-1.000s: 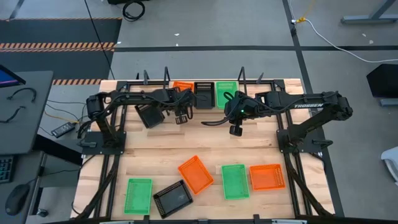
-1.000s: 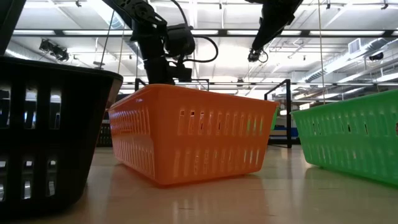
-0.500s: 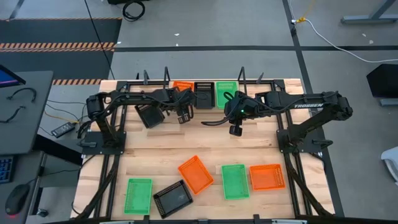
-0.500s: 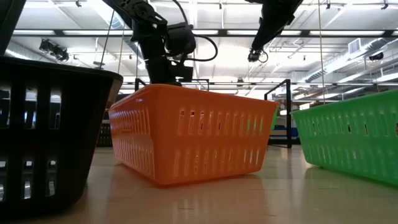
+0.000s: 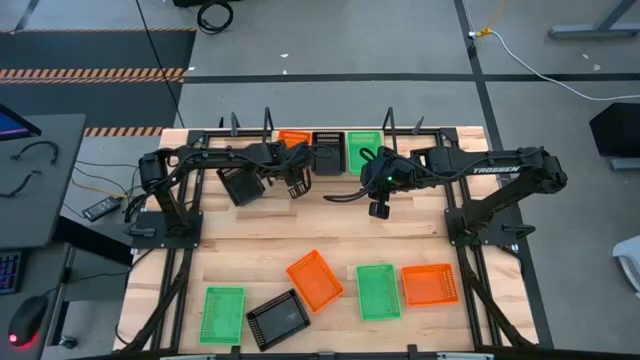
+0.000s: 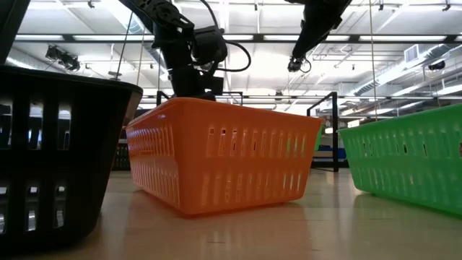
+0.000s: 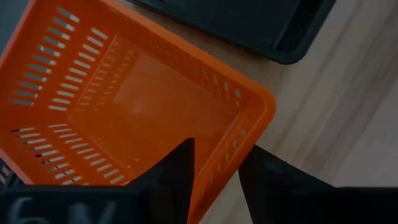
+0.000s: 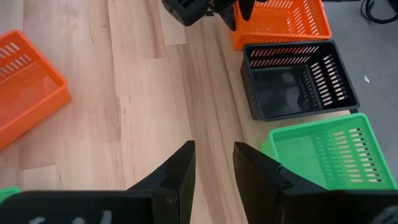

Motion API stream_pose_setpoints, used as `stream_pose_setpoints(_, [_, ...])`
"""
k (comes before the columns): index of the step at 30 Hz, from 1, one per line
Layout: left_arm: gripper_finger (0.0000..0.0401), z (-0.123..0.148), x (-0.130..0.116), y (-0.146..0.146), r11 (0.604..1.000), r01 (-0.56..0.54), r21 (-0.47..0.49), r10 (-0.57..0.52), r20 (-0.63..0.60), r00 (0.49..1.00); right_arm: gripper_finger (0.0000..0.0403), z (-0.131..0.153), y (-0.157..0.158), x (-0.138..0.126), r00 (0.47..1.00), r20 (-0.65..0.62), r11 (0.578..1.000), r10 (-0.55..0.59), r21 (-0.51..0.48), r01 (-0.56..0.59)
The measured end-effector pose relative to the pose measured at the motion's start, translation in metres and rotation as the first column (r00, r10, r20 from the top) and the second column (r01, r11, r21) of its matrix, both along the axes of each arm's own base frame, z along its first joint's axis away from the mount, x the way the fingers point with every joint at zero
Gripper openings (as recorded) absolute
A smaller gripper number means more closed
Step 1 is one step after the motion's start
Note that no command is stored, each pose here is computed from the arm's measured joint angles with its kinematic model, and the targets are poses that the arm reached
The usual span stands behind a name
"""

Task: Stack baskets on shelf by color
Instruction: Put the left orange bin on the shelf, then stack the top black bin on top of the other black bin on the shelf

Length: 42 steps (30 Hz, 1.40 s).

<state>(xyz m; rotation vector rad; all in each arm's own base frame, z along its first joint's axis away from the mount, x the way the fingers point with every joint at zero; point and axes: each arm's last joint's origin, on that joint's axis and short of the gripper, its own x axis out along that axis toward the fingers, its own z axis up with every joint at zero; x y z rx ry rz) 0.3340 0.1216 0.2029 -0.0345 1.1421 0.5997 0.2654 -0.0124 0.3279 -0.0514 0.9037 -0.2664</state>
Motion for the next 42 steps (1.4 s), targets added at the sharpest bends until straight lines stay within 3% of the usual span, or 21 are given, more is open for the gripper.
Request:
stream_pose_setpoints(11, [0.0121,0.005,-0.001,-0.003,0.998,0.059,0.011,-0.059,-0.039,0.998,0.0114,0.0,0.0,0.0,1.0,-0.001,1.0,0.001,0.0,-0.001])
stream_pose_setpoints(20, [0.0121,0.046,0.014,-0.021,0.985,0.168,0.049,-0.167,-0.03,0.985,0.0114,0.0,0.0,0.0,1.0,-0.001,1.0,0.002,-0.002,-0.002])
stream_pose_setpoints(25, [0.0121,0.084,0.016,-0.038,0.979,0.194,0.067,-0.188,-0.079,0.979,0.0114,0.0,0.0,0.0,1.0,-0.002,1.0,0.003,-0.001,-0.003])
stream_pose_setpoints(31, [0.0121,0.121,-0.003,-0.07,0.988,0.153,-0.017,-0.153,-0.215,0.965,0.0114,-0.001,0.0,-0.001,1.0,-0.014,1.0,0.004,-0.001,-0.004])
stream_pose_setpoints(37, [0.0121,0.121,-0.029,-0.113,0.989,0.093,-0.114,-0.123,-0.296,0.947,0.0114,-0.001,0.004,-0.001,1.0,-0.013,1.0,0.015,-0.002,-0.015])
stream_pose_setpoints(42, [0.0121,0.109,-0.05,-0.141,0.991,0.068,-0.116,-0.098,-0.273,0.957,0.0114,0.0,0.01,0.0,0.999,-0.003,0.999,0.04,-0.002,-0.04])
